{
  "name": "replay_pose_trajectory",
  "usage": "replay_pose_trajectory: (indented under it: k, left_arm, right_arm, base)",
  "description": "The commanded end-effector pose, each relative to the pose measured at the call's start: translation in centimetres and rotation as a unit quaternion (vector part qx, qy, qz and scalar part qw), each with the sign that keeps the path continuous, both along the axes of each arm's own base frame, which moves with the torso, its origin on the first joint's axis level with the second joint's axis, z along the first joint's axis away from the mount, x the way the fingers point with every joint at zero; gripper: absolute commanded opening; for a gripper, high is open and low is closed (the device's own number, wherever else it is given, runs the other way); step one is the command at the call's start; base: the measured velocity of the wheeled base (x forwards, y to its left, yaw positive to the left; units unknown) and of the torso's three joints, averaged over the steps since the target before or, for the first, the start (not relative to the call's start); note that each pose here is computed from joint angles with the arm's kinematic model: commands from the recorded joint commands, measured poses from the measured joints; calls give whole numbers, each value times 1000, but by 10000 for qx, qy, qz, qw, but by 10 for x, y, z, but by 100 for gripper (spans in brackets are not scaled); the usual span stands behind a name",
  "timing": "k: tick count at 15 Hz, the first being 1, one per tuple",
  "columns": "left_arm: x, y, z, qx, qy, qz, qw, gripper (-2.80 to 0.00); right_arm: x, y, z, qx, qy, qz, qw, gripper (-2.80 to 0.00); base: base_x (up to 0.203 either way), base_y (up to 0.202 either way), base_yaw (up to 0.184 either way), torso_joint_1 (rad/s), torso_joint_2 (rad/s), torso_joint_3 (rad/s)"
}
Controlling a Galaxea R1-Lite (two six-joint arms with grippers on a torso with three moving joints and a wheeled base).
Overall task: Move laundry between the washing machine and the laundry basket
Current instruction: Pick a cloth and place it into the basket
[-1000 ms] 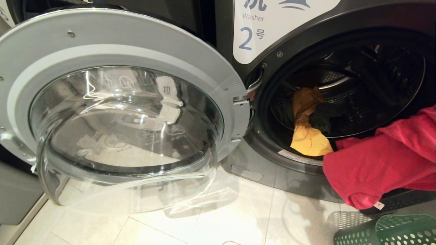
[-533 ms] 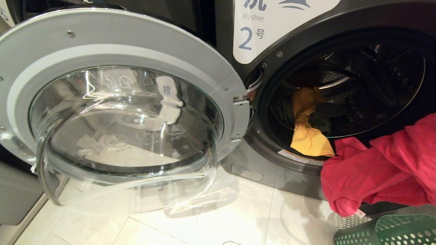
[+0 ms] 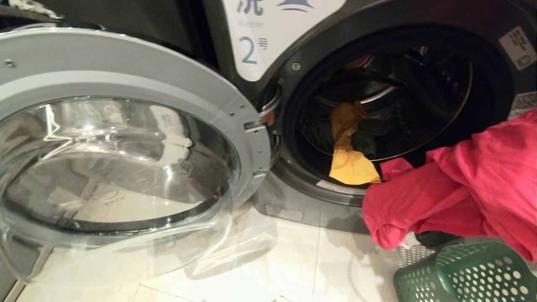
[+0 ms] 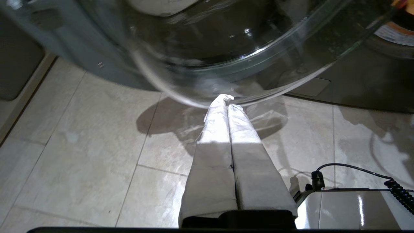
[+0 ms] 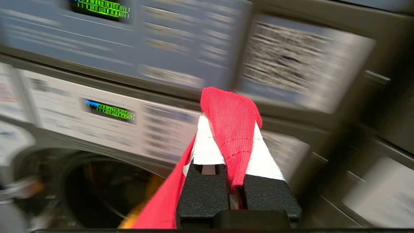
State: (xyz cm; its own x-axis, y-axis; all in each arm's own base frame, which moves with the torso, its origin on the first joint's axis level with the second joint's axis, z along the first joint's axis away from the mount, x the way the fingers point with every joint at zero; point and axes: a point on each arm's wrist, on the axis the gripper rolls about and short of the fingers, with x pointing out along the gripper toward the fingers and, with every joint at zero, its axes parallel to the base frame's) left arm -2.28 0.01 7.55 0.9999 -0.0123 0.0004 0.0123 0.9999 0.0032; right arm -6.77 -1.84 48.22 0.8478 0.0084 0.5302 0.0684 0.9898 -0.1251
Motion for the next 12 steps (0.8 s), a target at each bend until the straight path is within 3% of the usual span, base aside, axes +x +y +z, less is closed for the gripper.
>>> replay_pose_trajectory:
  k: [1,6,12]
  left_arm:
    - [0,0,0,-1,2,0,10000,-280]
    - [0,0,0,-1,2,0,10000,-280]
    - [0,0,0,-1,2,0,10000,-280]
  right_arm:
    - [-1,0,-2,-15,53,-6,10000,-280]
    - [2,0,-2,-3,96,4,10000,-280]
    - [7,0,-3,248,212,-170,9993,-280]
  base:
    - [-2,7,-188,8,7,-1]
    - [1,10,-175,3,1,4]
    - [1,8,-156,5,1,2]
